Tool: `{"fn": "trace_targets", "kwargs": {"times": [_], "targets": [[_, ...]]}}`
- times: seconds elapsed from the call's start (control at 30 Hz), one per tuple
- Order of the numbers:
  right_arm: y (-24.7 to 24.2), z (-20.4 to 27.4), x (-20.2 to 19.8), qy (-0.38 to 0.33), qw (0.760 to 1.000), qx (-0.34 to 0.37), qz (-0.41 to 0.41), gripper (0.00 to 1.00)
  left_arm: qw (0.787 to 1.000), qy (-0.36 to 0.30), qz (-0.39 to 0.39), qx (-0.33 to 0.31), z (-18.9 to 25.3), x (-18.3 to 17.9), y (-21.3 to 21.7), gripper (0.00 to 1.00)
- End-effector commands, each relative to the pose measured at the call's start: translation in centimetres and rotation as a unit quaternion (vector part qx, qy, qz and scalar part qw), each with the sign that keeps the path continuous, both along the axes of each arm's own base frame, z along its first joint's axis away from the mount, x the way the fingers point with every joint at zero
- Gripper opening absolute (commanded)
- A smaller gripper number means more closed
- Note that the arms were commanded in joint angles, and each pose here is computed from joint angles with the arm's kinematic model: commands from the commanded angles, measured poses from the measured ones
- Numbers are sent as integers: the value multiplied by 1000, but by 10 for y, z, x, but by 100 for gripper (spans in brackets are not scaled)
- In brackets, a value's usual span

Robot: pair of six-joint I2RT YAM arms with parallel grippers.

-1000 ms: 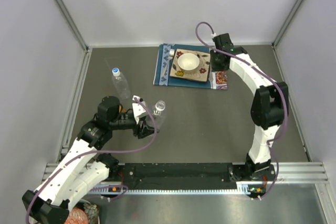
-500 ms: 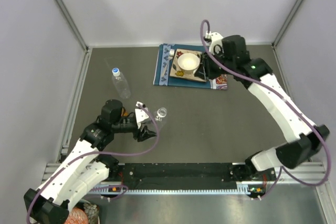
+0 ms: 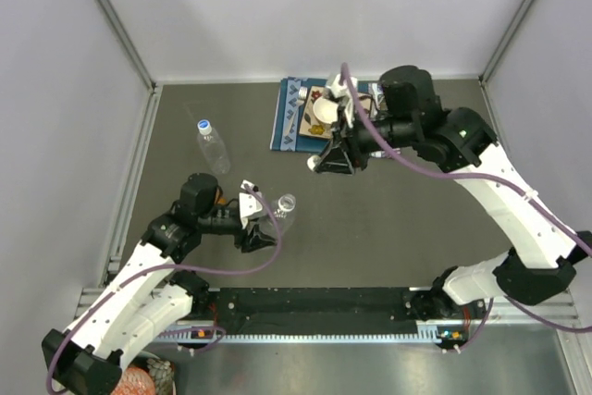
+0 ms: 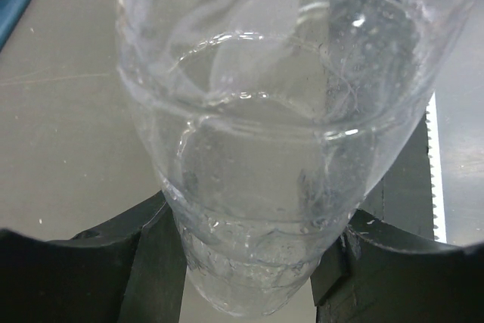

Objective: Screw on the bottle caps
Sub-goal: Pick up the bottle cap from the center of the board, then screw the bottle cap onto the plastic bottle.

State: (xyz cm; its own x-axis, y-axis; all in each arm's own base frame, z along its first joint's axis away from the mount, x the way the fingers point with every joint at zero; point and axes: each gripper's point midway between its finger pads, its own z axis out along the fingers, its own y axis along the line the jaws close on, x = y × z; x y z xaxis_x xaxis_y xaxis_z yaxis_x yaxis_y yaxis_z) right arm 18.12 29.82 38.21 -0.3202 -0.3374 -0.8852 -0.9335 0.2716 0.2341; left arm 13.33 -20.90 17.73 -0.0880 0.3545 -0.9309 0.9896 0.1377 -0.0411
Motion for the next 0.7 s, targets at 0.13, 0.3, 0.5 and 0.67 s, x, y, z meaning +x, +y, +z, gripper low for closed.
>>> {"fn": "trace_targets", "kwargs": {"times": [0.13, 0.3, 0.5, 0.67], "targets": [[30, 0, -43, -20, 993, -53, 101, 25, 998, -23, -49, -18, 31, -15, -3, 6], [34, -5, -53, -31, 990, -76, 112, 26, 998, -28, -51, -3, 31, -16, 0, 7], [40, -13, -61, -37, 987, -97, 123, 26, 998, -25, -53, -2, 29, -18, 0, 7], [44, -15, -65, -39, 985, -100, 132, 26, 998, -23, -54, -4, 31, -19, 0, 7]]}}
